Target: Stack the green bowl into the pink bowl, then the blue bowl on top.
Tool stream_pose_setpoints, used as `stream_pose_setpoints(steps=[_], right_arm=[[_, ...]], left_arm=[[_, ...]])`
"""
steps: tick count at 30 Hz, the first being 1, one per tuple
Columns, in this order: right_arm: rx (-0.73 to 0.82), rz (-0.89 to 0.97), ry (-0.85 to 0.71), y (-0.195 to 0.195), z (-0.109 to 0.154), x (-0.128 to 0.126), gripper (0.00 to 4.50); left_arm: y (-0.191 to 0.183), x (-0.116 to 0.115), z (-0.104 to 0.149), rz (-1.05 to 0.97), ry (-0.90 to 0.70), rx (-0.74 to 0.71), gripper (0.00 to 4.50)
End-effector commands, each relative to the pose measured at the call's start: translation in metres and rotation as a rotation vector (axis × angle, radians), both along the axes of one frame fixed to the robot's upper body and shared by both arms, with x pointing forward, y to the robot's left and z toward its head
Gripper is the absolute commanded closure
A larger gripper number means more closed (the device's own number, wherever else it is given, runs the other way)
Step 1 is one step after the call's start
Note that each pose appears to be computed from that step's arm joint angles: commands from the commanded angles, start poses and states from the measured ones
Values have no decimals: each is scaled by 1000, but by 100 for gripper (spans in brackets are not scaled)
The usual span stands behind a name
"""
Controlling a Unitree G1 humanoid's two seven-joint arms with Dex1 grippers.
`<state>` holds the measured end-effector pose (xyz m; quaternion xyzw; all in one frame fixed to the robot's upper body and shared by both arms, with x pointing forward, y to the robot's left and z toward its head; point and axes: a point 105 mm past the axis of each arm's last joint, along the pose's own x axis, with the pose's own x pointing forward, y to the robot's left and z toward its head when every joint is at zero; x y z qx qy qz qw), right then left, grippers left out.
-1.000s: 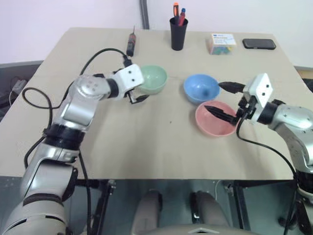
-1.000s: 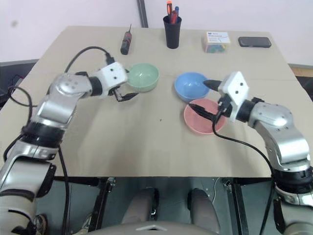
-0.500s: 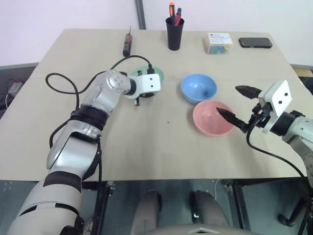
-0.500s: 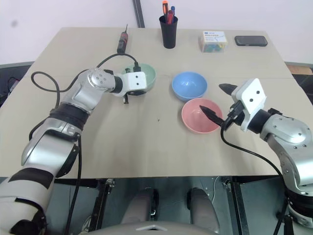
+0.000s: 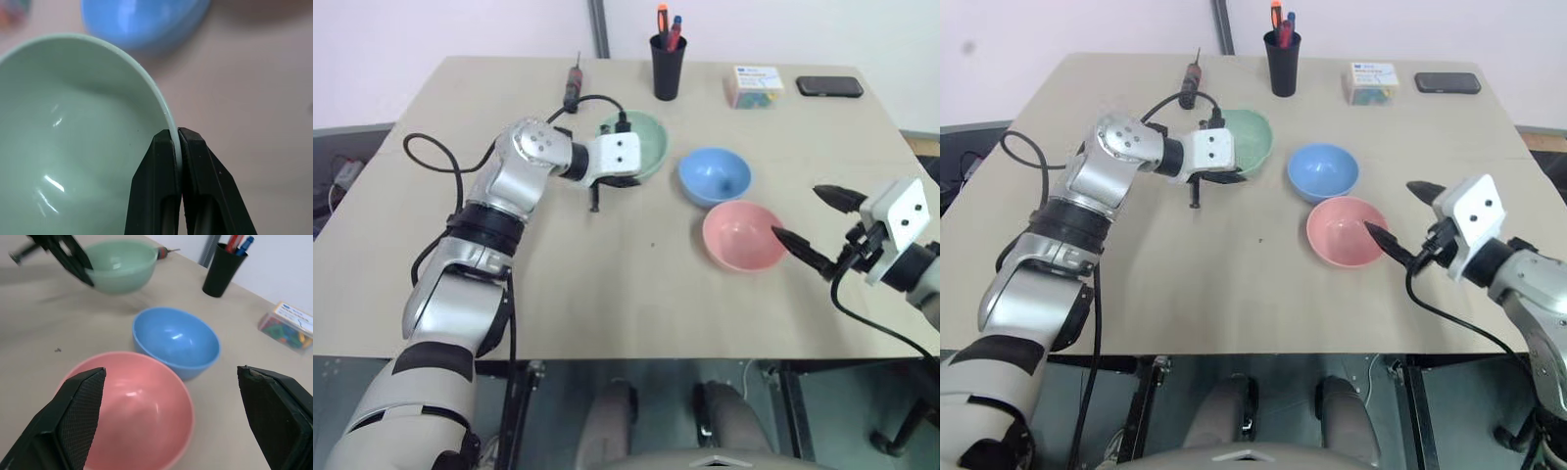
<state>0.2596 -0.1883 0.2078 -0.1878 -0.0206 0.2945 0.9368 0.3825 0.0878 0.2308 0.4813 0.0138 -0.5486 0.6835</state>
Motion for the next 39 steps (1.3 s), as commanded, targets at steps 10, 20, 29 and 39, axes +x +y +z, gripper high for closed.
stream_pose_setpoints(steps=[10, 20, 29, 39], right_arm=[[-22, -156, -60, -40, 6, -50, 0], [-2, -115, -59, -20, 1, -41, 0], [0, -52, -49, -14, 1, -28, 0], [13, 34, -60, 3, 5, -16, 0]], left_arm=[[-81, -71, 0, -536, 38, 12, 440], [-85, -75, -17, -624, 57, 59, 354], [-80, -67, 6, -510, 17, -84, 88], [-6, 28, -3, -16, -249, 117, 88]])
